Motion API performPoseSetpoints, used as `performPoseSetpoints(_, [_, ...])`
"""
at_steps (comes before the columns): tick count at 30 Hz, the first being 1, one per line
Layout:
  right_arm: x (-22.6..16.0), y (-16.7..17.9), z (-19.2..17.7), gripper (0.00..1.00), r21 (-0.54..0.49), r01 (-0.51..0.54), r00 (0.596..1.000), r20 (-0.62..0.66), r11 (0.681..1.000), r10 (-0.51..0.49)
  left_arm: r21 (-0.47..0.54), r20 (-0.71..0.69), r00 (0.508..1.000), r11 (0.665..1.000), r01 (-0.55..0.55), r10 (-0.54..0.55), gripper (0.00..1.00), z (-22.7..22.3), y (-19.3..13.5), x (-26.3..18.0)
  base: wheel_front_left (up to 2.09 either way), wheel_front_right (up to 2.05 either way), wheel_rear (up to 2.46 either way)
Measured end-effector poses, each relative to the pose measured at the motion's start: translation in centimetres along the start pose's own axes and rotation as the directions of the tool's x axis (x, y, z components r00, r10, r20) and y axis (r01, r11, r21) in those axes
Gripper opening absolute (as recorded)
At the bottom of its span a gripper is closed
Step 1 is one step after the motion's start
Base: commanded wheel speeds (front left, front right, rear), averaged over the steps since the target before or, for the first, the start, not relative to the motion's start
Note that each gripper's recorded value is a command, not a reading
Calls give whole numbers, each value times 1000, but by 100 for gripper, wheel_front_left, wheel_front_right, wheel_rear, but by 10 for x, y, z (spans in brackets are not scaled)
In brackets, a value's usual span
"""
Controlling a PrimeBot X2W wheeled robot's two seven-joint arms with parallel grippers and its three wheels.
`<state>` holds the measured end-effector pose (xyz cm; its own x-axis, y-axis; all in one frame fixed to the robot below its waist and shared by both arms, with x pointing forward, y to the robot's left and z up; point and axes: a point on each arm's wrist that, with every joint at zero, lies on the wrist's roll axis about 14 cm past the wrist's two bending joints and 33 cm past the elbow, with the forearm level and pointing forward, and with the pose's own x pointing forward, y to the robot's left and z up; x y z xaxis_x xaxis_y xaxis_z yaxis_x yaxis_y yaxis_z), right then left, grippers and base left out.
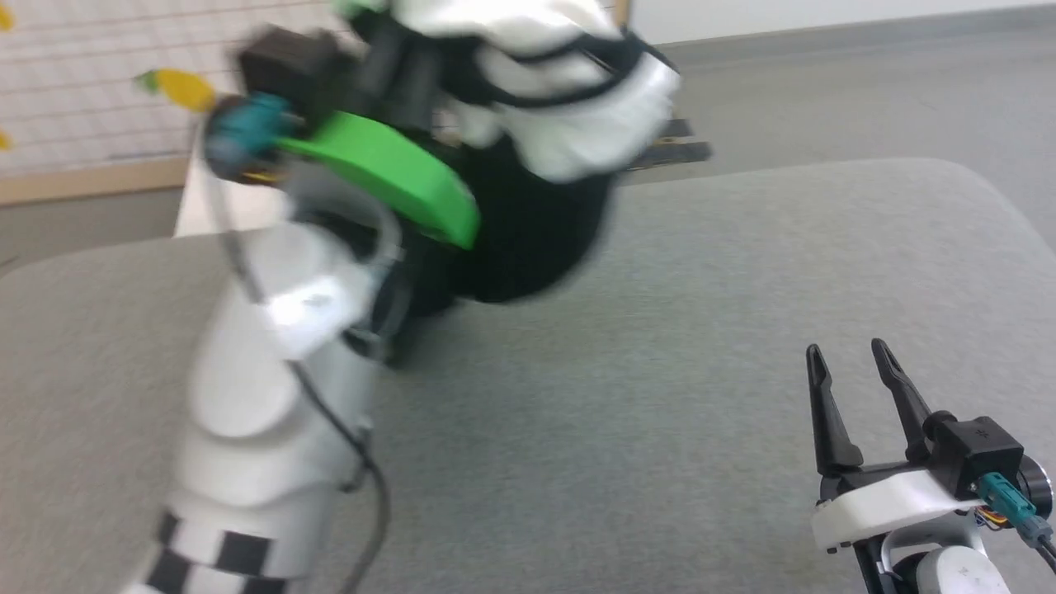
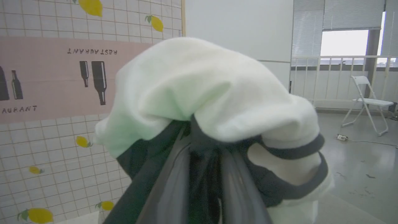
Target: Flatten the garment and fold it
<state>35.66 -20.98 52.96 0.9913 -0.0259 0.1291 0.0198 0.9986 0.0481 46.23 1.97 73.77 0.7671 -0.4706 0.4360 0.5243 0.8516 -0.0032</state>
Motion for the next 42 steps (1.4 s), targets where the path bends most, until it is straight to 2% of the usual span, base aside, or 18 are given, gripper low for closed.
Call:
performPoseSetpoints(3, [-7,-10,2,100,-5,30,1000,2,1000,-30,-91,-78,995,994,61,-68,0,-32,-32,2,0,0,0])
performPoseSetpoints(6, [-12,-16,4,100,-9,51,999,4,999,-51,-147,-294,947,985,87,-127,0,-100,-57,-19,0,0,0])
performPoseSetpoints(9, [-14,-19,1,100,-11,61,998,-9,998,-61,-185,-555,806,975,122,-206,0,-177,-83,-66,0,0,0])
performPoseSetpoints(11, [-14,-19,-2,100,-11,61,998,-17,998,-61,-211,-701,668,968,139,-249,0,-219,-97,-107,0,0,0])
performPoseSetpoints(15, [-13,-18,-4,100,-10,58,998,-25,998,-58,-302,-847,422,946,117,-323,0,-263,-120,-178,0,0,0])
performPoseSetpoints(16, [-13,-17,-5,100,-10,55,998,-27,998,-55,-312,-864,379,944,112,-331,42,-268,-123,-189,0,0,0])
performPoseSetpoints(17, [-11,-15,-6,100,-9,49,998,-28,999,-50,-324,-879,335,940,103,-339,100,-273,-125,-201,0,0,0])
performPoseSetpoints(18, [-10,-13,-6,100,-8,44,999,-30,999,-44,-338,-885,308,937,88,-348,100,-274,-127,-209,0,0,0])
performPoseSetpoints(20, [-8,-10,-7,100,-6,34,999,-32,999,-34,-355,-880,312,932,74,-359,100,-272,-127,-210,0,0,0])
performPoseSetpoints(23, [-5,-6,-8,100,-3,21,999,-33,1000,-21,-353,-852,401,935,36,-338,100,-263,-119,-202,0,0,0])
performPoseSetpoints(26, [-2,-1,-9,100,1,4,999,-33,1000,-4,-319,-795,556,947,-43,-243,100,-247,-91,-185,0,0,0])
performPoseSetpoints(29, [1,4,-10,100,4,-10,999,-33,1000,10,-253,-683,726,960,-125,-85,100,-220,-51,-164,0,0,0])
performPoseSetpoints(31, [2,6,-10,100,6,-18,999,-33,1000,18,-218,-615,789,961,-172,2,100,-205,-29,-158,0,0,0])
performPoseSetpoints(35, [5,10,-11,100,8,-30,999,-35,1000,30,-135,-539,827,952,-275,162,100,-191,9,-168,0,0,0])
performPoseSetpoints(38, [6,13,-12,100,9,-38,999,-37,999,38,-106,-546,809,939,-326,219,100,-193,20,-181,0,0,0])
performPoseSetpoints(42, [7,15,-12,100,10,-45,998,-40,999,45,-103,-604,770,939,-329,204,100,-204,14,-194,0,0,0])
